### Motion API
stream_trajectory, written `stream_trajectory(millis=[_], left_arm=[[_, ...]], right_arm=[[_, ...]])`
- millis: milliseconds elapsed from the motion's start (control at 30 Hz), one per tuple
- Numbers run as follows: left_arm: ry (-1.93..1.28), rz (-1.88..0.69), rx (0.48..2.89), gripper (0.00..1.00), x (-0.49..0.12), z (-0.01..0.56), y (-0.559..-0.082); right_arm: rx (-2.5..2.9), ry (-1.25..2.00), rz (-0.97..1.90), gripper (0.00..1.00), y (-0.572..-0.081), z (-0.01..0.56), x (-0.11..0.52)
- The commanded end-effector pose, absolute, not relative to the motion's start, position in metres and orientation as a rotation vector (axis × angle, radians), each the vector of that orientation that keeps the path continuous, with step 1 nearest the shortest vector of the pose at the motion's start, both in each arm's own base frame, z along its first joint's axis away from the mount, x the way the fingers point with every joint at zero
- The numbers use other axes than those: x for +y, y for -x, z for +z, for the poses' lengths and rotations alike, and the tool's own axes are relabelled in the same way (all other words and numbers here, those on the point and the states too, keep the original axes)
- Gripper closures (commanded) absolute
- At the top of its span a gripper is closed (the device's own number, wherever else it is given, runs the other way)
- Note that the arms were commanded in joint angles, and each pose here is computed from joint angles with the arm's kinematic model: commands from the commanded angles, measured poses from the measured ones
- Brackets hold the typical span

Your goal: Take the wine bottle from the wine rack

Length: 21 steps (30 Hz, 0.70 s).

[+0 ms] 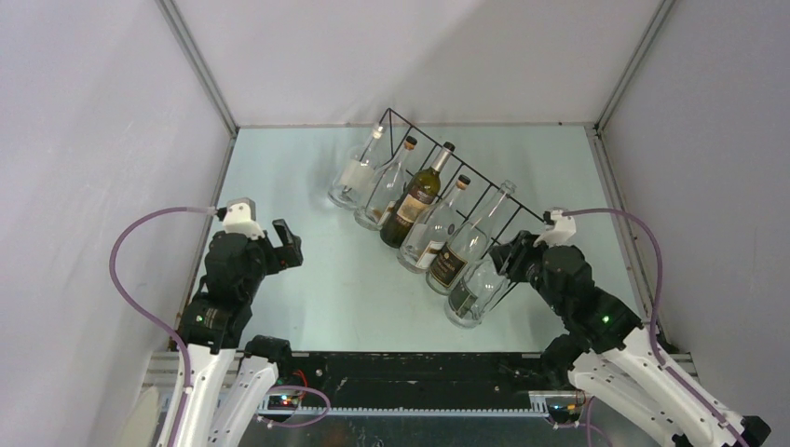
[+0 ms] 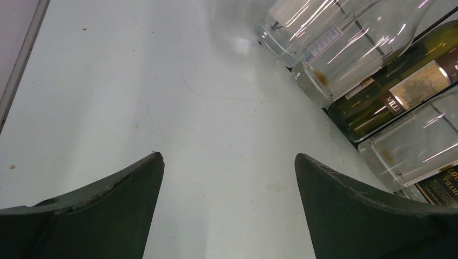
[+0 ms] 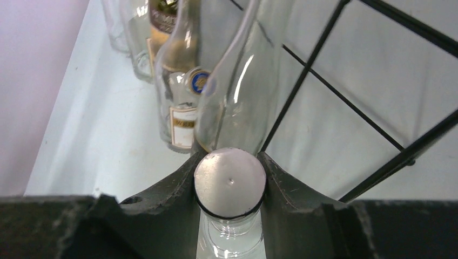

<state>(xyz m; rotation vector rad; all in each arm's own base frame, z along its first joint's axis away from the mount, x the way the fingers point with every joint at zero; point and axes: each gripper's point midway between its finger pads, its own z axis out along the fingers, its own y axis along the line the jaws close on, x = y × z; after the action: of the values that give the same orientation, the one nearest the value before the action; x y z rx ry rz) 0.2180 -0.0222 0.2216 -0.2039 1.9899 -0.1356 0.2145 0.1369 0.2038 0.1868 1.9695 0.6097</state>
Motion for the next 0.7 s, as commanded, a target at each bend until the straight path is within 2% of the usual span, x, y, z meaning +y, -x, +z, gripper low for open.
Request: stream_trajectory(millis=[0,300,667], left_arm=[[0.18,-0.131,1.975,0.02,-0.023,0.225,-0.223],[0.176,-0.135,1.975,0.02,-0.024,0.225,-0.223],[0.177,-0.133,1.972,0.02,-0.024,0.225,-0.222]], right_arm=[[1.827,-0.096,0.715,1.0,-0.208,0.246,0.158],[1.75,0.234,0.687,1.0,-0.184,0.255,0.2],[1.65,0.435,0.734,1.0,-0.159,0.268,0.246]])
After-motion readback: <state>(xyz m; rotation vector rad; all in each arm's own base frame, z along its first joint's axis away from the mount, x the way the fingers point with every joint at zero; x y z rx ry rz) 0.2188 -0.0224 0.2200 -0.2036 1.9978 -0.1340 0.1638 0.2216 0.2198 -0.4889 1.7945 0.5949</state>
